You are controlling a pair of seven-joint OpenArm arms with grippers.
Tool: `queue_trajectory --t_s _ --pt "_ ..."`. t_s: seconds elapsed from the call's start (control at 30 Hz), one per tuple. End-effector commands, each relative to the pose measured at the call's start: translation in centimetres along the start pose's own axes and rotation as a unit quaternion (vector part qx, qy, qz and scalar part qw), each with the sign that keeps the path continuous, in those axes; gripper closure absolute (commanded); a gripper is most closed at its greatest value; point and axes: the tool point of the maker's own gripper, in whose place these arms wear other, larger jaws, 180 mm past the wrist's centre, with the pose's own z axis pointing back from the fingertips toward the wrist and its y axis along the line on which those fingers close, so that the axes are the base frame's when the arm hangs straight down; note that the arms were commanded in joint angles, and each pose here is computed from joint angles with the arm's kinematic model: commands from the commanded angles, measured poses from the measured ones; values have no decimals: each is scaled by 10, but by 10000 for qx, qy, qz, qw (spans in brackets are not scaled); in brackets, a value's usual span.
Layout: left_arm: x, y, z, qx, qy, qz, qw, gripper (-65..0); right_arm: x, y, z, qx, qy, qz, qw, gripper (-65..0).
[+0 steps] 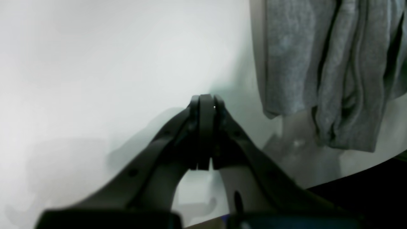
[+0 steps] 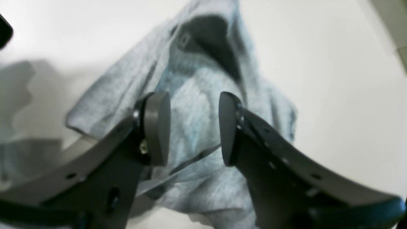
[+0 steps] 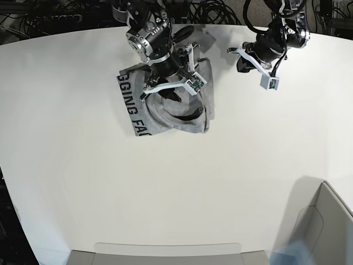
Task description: Fold the T-shirt properly
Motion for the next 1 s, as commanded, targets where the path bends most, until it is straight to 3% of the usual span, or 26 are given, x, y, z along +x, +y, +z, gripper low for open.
queue_trajectory --t_s 0.0,0.17,0.43,0.6,0.7,0.8,0.97 --pt "8 -4 2 -82 -147 -58 9998 0 9 0 -7 84 -147 -86 9998 -254" --pt "8 -4 2 -78 -145 -65 9998 0 20 14 -34 532 -179 -113 9984 -254" --pt "9 -4 2 -78 -151 -69 9998 0 60 17 -63 702 -375 280 9964 -254" --pt "8 -5 2 -82 -153 -63 9998 0 63 15 -92 847 -133 297 9959 -254" --pt "9 -5 2 -84 -160 -66 9998 0 79 19 -100 1037 -410 134 9937 -254" --pt "9 -5 2 -84 -160 -66 9998 0 100 16 -104 1011 -686 74 9925 -254" --pt "9 -5 2 -88 -162 -59 9998 0 96 2 -125 914 -521 203 9942 -254"
